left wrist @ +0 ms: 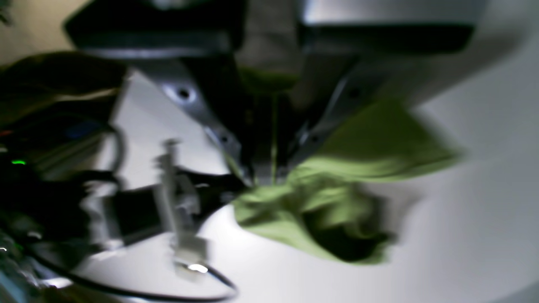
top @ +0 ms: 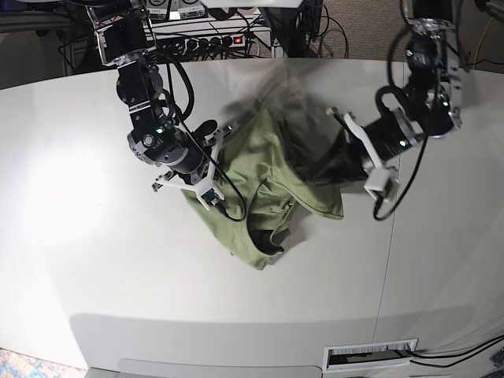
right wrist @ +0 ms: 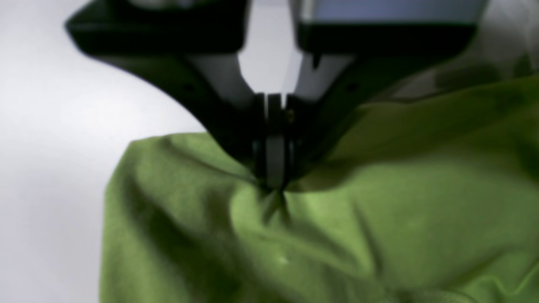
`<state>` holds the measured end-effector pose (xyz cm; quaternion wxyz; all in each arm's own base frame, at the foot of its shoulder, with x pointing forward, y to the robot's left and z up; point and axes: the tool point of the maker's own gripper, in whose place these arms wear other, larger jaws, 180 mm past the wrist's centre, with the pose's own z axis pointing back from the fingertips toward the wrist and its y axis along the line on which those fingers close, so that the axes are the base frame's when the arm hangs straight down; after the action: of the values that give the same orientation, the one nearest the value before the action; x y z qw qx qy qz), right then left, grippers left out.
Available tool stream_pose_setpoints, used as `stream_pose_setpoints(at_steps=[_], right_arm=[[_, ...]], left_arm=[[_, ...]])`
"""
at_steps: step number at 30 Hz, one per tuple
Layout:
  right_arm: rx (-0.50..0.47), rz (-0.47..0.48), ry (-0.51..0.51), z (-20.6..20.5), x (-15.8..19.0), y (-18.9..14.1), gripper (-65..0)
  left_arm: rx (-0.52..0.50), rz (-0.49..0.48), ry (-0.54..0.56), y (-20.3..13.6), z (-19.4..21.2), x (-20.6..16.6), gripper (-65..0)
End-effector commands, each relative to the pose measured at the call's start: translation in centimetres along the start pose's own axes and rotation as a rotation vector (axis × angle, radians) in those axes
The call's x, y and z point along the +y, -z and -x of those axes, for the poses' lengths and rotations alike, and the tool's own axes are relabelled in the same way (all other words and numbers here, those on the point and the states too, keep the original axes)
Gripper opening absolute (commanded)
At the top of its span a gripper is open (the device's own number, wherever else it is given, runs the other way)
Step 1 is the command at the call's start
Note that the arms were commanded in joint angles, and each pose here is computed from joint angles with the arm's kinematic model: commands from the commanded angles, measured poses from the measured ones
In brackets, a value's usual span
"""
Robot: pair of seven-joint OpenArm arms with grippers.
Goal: Fold the T-shirt properly
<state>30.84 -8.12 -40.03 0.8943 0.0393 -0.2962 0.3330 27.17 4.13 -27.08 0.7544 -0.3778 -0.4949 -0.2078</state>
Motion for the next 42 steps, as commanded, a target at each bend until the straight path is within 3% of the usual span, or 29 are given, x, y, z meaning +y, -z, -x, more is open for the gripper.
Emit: stream_pose_setpoints(at_steps=[1,8,13,22,26,29,36,42], right_arm=[[0.019,0.003,-0.009,0.2,-0.1,0.0,-65.0],[0.039,0.001,-0.008,0.7,0.0,0.0,-65.0],[0.045,0.0,-0.007,0.8,0.1,0.0,-65.0],[0.049,0.001,-0.007,0.9,0.1,0.0,-65.0],[0.06,0.003,-0.008,1.2,0.0,-0.1,-65.0],[0.068,0.003,-0.009,1.3,-0.1,-0.1,-65.0],[0.081,0.037,-0.03,1.5,-0.7,-0.1,-65.0],[0.045,0.053,-0.038,0.9,-1.0,-0.1,-65.0]], left_arm=[[-0.067,0.017,0.005,0.0,-1.7,-0.5,-61.9],[-0.168,0.034,-0.039,1.8,-3.4,-1.8,-61.9],[-0.165,0.031,-0.047,3.6,-2.6,-2.1,-61.9],[-0.036,0.015,0.035,7.3,2.1,-2.2,-61.9],[0.098,-0.078,0.107,8.0,5.1,0.9,-61.9],[0.143,-0.148,0.071,7.6,7.3,3.5,-61.9],[0.256,-0.191,0.07,4.7,10.9,6.3,-61.9],[0.315,-0.148,0.034,3.1,11.9,6.4,-61.9]])
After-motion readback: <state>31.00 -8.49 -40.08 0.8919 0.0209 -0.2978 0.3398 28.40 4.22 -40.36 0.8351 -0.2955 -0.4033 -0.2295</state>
